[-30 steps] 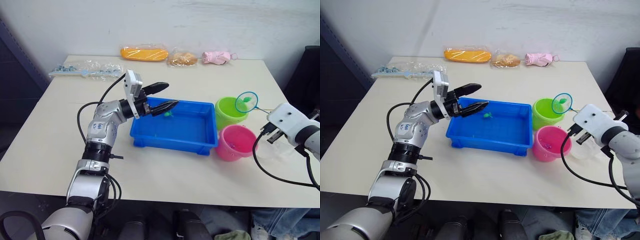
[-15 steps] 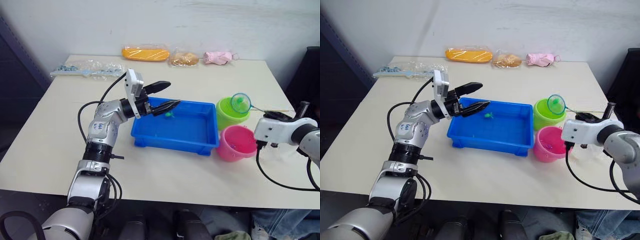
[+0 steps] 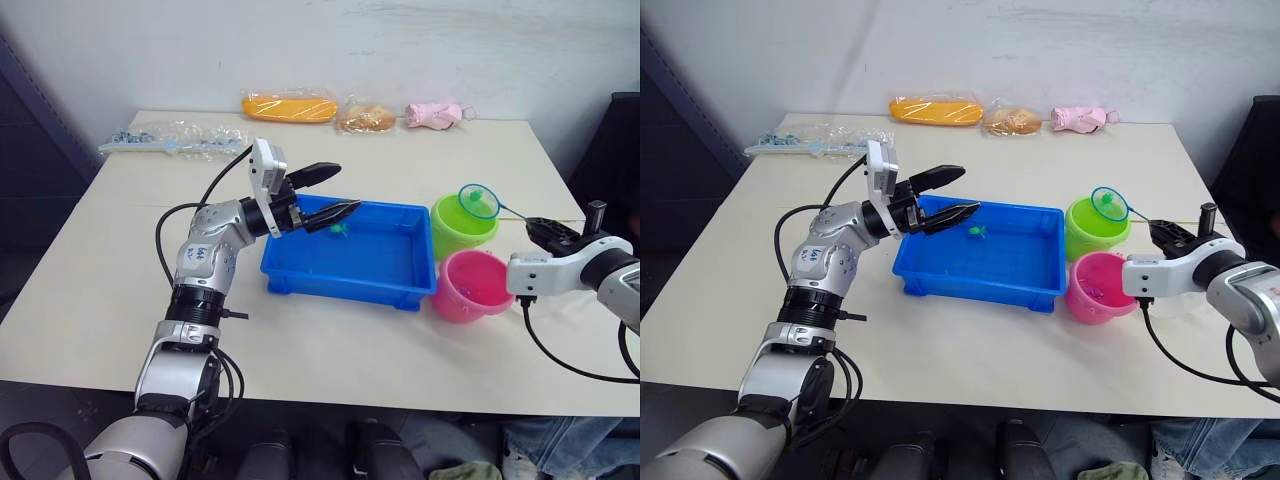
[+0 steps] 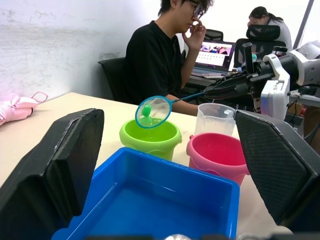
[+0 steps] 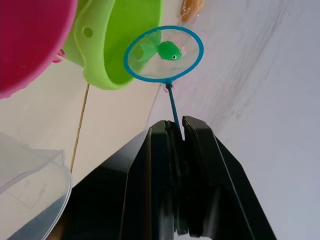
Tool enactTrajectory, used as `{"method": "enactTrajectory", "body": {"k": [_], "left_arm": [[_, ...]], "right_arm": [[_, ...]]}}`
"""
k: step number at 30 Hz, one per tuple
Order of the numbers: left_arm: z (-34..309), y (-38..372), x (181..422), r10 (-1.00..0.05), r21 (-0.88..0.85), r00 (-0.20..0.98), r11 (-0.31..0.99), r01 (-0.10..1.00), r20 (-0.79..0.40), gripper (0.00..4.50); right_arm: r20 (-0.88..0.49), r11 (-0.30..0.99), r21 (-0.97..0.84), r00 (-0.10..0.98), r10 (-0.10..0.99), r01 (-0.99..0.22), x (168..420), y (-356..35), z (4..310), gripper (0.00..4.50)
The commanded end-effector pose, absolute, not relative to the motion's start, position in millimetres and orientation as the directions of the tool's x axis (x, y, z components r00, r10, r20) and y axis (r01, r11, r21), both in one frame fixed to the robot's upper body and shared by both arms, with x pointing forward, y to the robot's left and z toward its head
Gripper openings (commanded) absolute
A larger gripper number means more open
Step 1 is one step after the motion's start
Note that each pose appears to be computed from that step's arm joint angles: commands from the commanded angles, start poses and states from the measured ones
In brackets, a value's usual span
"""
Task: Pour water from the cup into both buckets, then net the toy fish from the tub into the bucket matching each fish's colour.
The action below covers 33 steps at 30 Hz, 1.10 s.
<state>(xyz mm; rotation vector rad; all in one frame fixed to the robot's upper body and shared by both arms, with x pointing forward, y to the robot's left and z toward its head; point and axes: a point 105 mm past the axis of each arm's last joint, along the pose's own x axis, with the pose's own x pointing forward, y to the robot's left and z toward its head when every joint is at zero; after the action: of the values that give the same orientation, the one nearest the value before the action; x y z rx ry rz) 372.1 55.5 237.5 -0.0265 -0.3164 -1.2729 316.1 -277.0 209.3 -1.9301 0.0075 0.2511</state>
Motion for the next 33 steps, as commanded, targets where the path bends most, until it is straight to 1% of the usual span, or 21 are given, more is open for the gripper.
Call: {"method": "enactTrajectory", "body": {"k": [1,3,4,6,9,12,15,18,21,23,24,25,27,28,30,31,33], "left_arm": [[246.6,54.5,369.5,-0.928,0.184,0.243,0.301,0.936,0.281,4.48],[247.3,54.3,369.5,-0.927,0.183,0.244,0.302,0.936,0.284,4.48],[247.7,54.6,369.6,-0.926,0.182,0.246,0.305,0.935,0.286,4.48],[248.0,54.6,369.8,-0.925,0.181,0.249,0.308,0.934,0.289,4.48],[247.7,54.2,369.1,-0.925,0.181,0.248,0.307,0.934,0.289,4.48],[247.5,55.0,368.7,-0.924,0.18,0.251,0.31,0.934,0.29,4.48],[246.3,60.6,367.8,-0.924,0.181,0.258,0.316,0.931,0.283,4.48],[248.3,74.1,365.4,-0.92,0.18,0.264,0.324,0.929,0.29,4.48],[251.1,90.2,361.3,-0.918,0.181,0.266,0.327,0.928,0.296,4.48],[251.5,106.2,359.7,-0.915,0.188,0.286,0.346,0.919,0.286,4.48],[251.2,114.5,358.8,-0.913,0.195,0.297,0.357,0.914,0.278,4.48],[249.2,124.9,357.9,-0.913,0.208,0.315,0.371,0.905,0.258,4.48],[244.0,148.6,357.8,-0.905,0.239,0.371,0.415,0.878,0.208,4.48],[242.2,161.2,358.3,-0.895,0.249,0.405,0.442,0.862,0.189,4.48],[239.6,180.4,358.0,-0.877,0.261,0.453,0.48,0.837,0.162,4.48],[238.8,185.5,357.7,-0.873,0.262,0.463,0.488,0.832,0.154,4.48],[235.7,200.4,356.5,-0.856,0.266,0.5,0.516,0.814,0.129,4.48]], "right_arm": [[-0.158,-0.401,-0.911,0.98,0.119,-0.098,316.2,-275.7,213.8,0.0],[-0.145,-0.383,-0.918,0.986,0.079,-0.105,317.1,-284.9,215.2,0.0],[-0.145,-0.391,-0.914,0.987,0.076,-0.104,317.0,-285.9,214.7,0.0],[-0.173,-0.404,-0.906,0.981,0.085,-0.124,315.0,-282.8,207.4,0.0],[-0.199,-0.389,-0.91,0.974,0.104,-0.144,311.2,-277.7,195.3,0.0],[-0.139,-0.335,-0.937,0.986,0.092,-0.101,312.8,-279.7,206.6,0.0],[-0.067,-0.197,-0.979,0.993,0.101,-0.046,314.4,-278.9,226.3,0.0],[-0.002,0.05,-0.999,0.992,0.128,-0.009,315.2,-272.3,246.1,0.0],[0.051,0.221,-0.975,0.989,0.136,0.02,317.7,-274.2,263.8,0.0],[0.07,0.398,-0.917,0.984,0.161,0.0,321.1,-270.7,274.3,0.0],[0.074,0.489,-0.872,0.978,0.194,-0.031,322.8,-264.6,278.1,0.0],[0.059,0.581,-0.808,0.967,0.248,-0.1,324.2,-253.8,279.4,0.0],[-0.019,0.684,-0.661,0.918,0.397,-0.31,323.2,-223.4,273.7,0.0],[-0.062,0.685,-0.603,0.881,0.469,-0.408,320.7,-207.4,269.4,0.0],[-0.138,0.675,-0.493,0.815,0.563,-0.55,315.1,-184.4,259.9,0.0],[-0.159,0.668,-0.461,0.795,0.585,-0.584,313.1,-178.2,257.7,0.0],[-0.214,0.677,-0.425,0.793,0.57,-0.601,321.4,-171.4,248.1,0.0]]}}
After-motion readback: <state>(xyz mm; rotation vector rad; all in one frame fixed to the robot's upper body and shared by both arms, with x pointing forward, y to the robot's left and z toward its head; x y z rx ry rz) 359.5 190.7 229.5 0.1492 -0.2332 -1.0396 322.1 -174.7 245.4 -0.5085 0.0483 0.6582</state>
